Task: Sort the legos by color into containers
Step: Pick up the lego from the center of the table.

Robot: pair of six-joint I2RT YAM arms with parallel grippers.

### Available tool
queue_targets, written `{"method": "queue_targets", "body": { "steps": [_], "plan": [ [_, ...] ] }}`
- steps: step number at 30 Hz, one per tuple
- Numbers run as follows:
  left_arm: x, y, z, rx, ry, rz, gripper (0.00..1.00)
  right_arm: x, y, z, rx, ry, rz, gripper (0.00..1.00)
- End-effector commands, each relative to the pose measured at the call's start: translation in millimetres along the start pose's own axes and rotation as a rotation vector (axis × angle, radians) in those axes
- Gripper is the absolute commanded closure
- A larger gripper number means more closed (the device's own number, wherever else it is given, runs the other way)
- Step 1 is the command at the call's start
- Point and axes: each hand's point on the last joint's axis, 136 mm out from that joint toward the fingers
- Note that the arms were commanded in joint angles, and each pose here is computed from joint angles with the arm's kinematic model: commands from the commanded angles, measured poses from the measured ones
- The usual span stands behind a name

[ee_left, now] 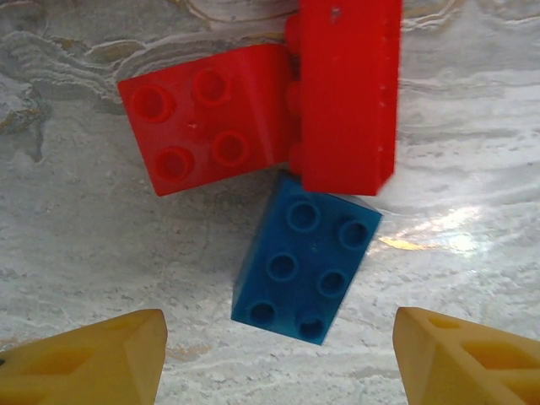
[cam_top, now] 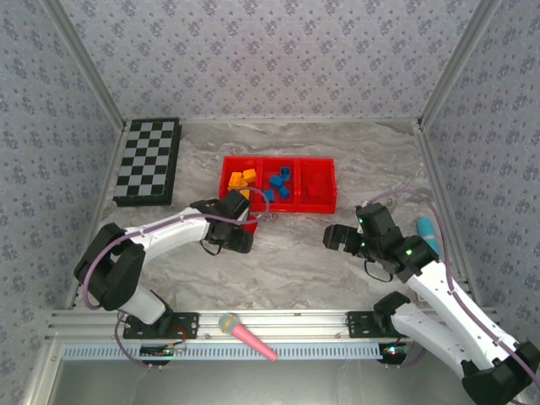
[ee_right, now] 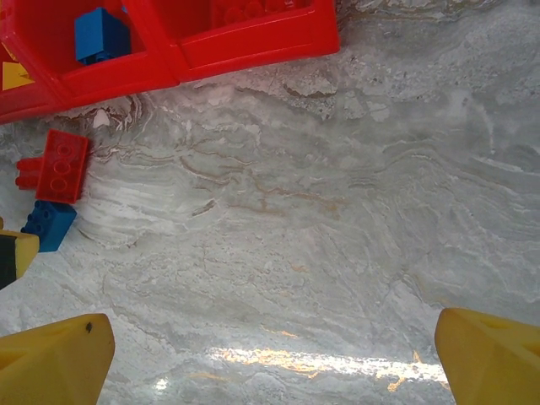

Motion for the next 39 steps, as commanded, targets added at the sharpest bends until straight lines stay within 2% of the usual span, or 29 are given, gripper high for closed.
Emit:
{"method": "queue_targets", "body": {
  "steps": [1,10,17,22,30,39],
  "plan": [
    [3,6,1,0.021,-0.015,-0.007,0.3,-1,-9,-4,-0.021,0.011,0.015,0.0],
    [-4,25,-4,0.064,0.003,0.011,0.4,1,-13,-6,-0.031,0.009,0.008,0.0],
    [-7,42,-8,0.108,-0.017,0.006,0.63,-1,-11,-3,-0.021,0.004,0.016,0.0],
    [-13,39,-10,0.103,0.002,0.01,0.73,-5,-14,-1,-0.021,0.008,0.025,0.0],
    [-13,11,-9,0.058,0.013,-0.008,0.76,-5,-12,-2,-0.026,0.007,0.024,0.0],
    [-16,-60,-21,-0.123,-0.014,0.024,0.77,-2,-10,-5,-0.033,0.003,0.02,0.01]
  ]
}}
Point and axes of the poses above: each hand's point on the last joint's axis, 136 mm out from that joint toward the fingers, its own y axis out along the fingers, its own x axis along the line the jaws close on, z = x × y, and after that the axes turned 8 degrees about y, right-handed
